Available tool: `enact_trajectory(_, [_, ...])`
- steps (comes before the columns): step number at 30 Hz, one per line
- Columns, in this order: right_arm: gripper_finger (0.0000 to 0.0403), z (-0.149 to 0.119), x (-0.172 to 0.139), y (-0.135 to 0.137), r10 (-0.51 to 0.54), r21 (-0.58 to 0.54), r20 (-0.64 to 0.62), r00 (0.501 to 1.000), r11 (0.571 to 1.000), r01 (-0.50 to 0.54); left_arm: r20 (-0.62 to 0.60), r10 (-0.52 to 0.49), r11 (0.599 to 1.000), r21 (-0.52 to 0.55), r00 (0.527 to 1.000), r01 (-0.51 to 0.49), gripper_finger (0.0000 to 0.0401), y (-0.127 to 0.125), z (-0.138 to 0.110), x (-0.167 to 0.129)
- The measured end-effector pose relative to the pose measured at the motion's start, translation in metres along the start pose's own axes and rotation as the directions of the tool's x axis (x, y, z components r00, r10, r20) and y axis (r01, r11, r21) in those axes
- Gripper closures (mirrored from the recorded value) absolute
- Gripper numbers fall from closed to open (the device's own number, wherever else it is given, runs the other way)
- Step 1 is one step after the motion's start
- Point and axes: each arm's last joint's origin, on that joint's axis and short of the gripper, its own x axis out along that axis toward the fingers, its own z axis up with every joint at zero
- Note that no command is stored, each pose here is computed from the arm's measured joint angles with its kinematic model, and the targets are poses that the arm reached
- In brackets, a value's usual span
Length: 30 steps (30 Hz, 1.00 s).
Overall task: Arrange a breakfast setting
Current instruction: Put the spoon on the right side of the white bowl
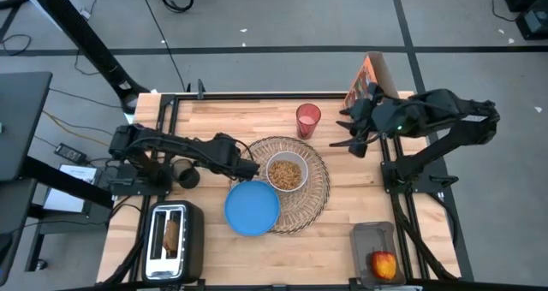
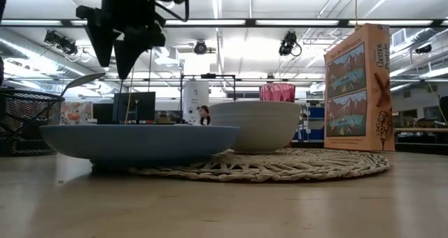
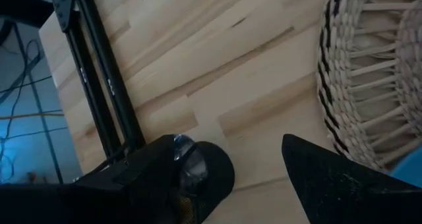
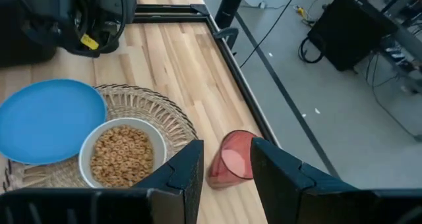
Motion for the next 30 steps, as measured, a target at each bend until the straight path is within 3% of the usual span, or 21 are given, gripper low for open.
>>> enact_trajectory(4, [0.0270,-0.004,-0.010,-0.010,0.014,0.000,0.017,1.000,1.000,-0.014,-0.013,-0.002,1.000,0.005,1.000,0.002,0.0116,0.000,0.001,0.001])
enact_trajectory(12, [0.0270,-0.008,-0.023,-0.023,0.027,-0.014,0.048,0.998,1.000,-0.026,-0.023,-0.009,0.964,0.266,1.000,0.015,0.0116,0.005,0.007,0.002])
enact_trajectory(16, [0.0270,-0.010,-0.028,-0.027,0.025,-0.005,0.060,0.998,1.000,-0.024,-0.035,-0.001,0.895,0.446,0.999,0.017,0.0116,0.009,0.015,0.006])
enact_trajectory(22, [0.0270,-0.017,-0.033,-0.031,0.038,0.002,0.034,0.999,0.999,-0.038,-0.091,-0.046,0.735,0.671,0.995,0.095,0.0116,0.018,0.017,0.002])
enact_trajectory(26, [0.0270,-0.021,-0.034,-0.031,0.083,0.055,0.000,0.997,0.995,-0.082,-0.159,-0.165,0.699,0.677,0.973,0.229,0.0116,0.044,0.023,-0.010])
enact_trajectory(30, [0.0270,-0.021,-0.034,-0.031,0.097,0.118,-0.002,0.995,0.988,-0.096,-0.224,-0.313,0.670,0.637,0.923,0.381,0.0116,0.084,0.035,-0.017])
